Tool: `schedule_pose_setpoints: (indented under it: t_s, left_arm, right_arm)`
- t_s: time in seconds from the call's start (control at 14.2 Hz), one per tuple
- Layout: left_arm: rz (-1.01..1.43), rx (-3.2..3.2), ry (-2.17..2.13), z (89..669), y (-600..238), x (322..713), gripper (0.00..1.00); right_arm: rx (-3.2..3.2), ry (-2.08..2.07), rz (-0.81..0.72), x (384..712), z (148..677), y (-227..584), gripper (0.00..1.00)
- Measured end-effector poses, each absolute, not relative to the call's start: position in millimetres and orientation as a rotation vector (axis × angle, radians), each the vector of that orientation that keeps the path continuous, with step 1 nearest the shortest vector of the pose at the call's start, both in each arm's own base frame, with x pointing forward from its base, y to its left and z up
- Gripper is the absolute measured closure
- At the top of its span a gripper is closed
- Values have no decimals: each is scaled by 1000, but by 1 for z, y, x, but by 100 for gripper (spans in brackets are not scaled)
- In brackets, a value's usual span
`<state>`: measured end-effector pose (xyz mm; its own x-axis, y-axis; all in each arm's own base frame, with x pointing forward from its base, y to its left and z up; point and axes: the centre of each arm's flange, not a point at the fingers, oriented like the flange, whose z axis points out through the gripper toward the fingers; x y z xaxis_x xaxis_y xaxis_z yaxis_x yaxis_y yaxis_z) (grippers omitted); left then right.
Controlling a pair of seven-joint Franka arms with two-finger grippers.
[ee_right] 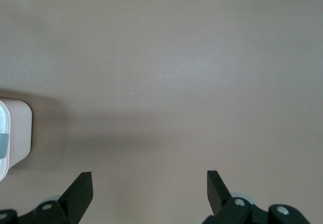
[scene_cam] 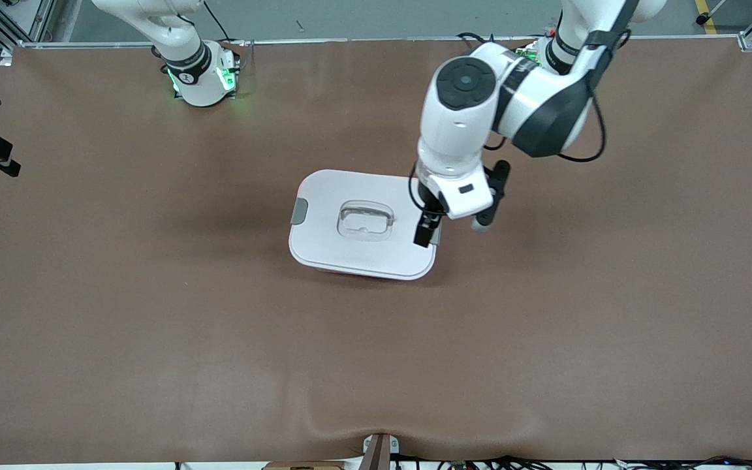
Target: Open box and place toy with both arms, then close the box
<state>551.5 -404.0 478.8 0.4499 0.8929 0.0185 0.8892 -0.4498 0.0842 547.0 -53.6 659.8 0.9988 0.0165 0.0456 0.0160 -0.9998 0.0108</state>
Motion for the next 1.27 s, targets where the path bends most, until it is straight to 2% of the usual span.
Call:
schedule_pose_setpoints:
  t_s: [0.63,0.85,1.27]
  left_arm:
    - [-43,3001,1096,519,-267,586,0]
    - [-83,3077,912,534,-231,589,0]
    - [-108,3156,585,572,-181,580,0]
  right_arm:
    - [3130,-1,53,545,659,-63,0]
    - [3125,-1,105,548,662,-63,0]
    - [3125,17,103,549,661,-57,0]
